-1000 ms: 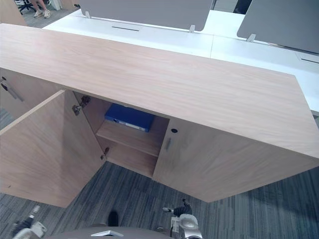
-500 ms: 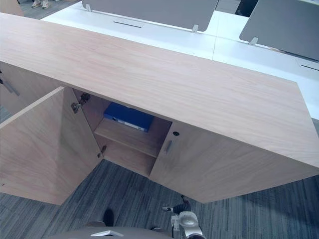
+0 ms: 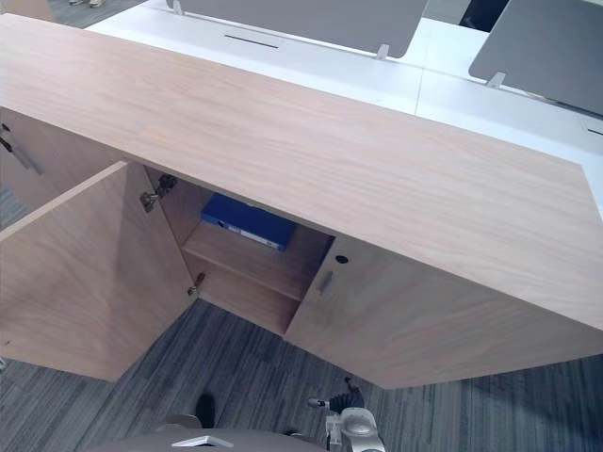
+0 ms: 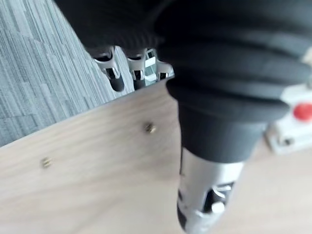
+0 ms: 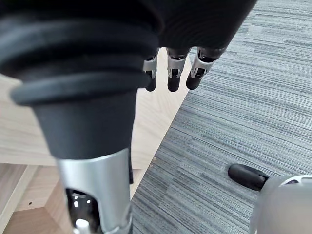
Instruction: Walk over to the cabinet, pick up the folder, carry it to the office cabinet, place the folder inside the office cabinet, then close the office cabinet door
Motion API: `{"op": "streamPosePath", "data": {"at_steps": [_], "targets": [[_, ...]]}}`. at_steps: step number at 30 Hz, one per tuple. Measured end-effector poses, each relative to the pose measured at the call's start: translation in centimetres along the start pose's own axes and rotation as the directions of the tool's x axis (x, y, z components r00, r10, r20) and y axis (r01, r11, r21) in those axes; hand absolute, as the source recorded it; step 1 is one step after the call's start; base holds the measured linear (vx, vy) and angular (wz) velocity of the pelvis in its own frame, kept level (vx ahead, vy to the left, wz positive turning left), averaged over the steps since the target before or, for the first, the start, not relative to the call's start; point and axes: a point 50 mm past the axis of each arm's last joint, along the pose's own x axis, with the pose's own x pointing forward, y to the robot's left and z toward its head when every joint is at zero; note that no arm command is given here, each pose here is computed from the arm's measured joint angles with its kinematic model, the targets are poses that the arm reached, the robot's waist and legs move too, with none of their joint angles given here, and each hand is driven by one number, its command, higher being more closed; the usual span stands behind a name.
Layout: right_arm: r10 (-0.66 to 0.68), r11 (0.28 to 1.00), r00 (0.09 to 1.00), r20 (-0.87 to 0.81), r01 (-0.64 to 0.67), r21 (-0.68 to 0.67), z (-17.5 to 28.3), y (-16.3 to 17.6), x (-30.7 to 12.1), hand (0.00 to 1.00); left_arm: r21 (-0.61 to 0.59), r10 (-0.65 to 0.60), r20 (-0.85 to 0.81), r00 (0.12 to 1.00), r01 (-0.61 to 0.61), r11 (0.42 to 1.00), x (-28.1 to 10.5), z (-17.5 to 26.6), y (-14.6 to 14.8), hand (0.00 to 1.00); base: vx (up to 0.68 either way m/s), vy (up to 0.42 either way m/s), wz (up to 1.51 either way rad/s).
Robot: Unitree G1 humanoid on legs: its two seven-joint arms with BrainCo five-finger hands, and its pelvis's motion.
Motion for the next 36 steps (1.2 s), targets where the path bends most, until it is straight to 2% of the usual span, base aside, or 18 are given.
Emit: {"op": "streamPosePath", "data": {"at_steps": [12, 22, 27, 31, 32, 35, 36], "targets": [[0.001, 0.999, 1.0, -0.024, -0.002, -0.04, -0.9, -0.1, -0.3, 0.0, 0.051, -0.1, -0.123, 0.987, 0.107, 0.993, -5.4, -5.0, -1.0, 0.0, -0.05, 0.004, -0.04], [0.0, 0.999, 0.999, -0.035, -0.002, -0.039, -1.3, -0.1, -0.4, 0.0, 0.094, -0.282, -0.316, 0.906, 0.325, 0.941, -10.9, -9.5, -2.0, 0.0, -0.04, 0.033, -0.07], [0.0, 0.999, 1.0, -0.018, -0.001, -0.036, -0.9, 0.0, -0.4, 0.0, 0.081, -0.45, -0.447, 0.773, 0.536, 0.84, -14.1, -12.0, -3.7, 0.0, -0.06, 0.049, -0.29], [0.004, 0.999, 1.0, -0.006, -0.004, -0.038, -0.6, 0.1, -0.4, 0.0, 0.029, -0.65, -0.48, 0.589, 0.751, 0.66, -18.2, -12.8, -7.4, 0.0, -0.05, 0.048, -0.36], [0.006, 0.999, 1.0, -0.002, -0.006, -0.041, -0.5, 0.2, -0.4, 0.0, -0.001, -0.69, -0.477, 0.545, 0.784, 0.62, -19.2, -12.8, -8.6, 0.0, -0.04, 0.037, -0.5], [0.014, 0.999, 1.0, 0.007, -0.013, -0.045, -0.2, 0.4, -0.4, 0.0, -0.017, -0.762, -0.423, 0.49, 0.837, 0.548, -19.6, -11.7, -11.3, 0.0, -0.03, 0.006, -0.43], [0.014, 0.999, 1.0, 0.008, -0.014, -0.044, -0.2, 0.5, -0.4, 0.0, -0.013, -0.768, -0.416, 0.487, 0.841, 0.541, -19.6, -11.5, -11.5, 0.0, -0.02, -0.01, -0.42]]}}
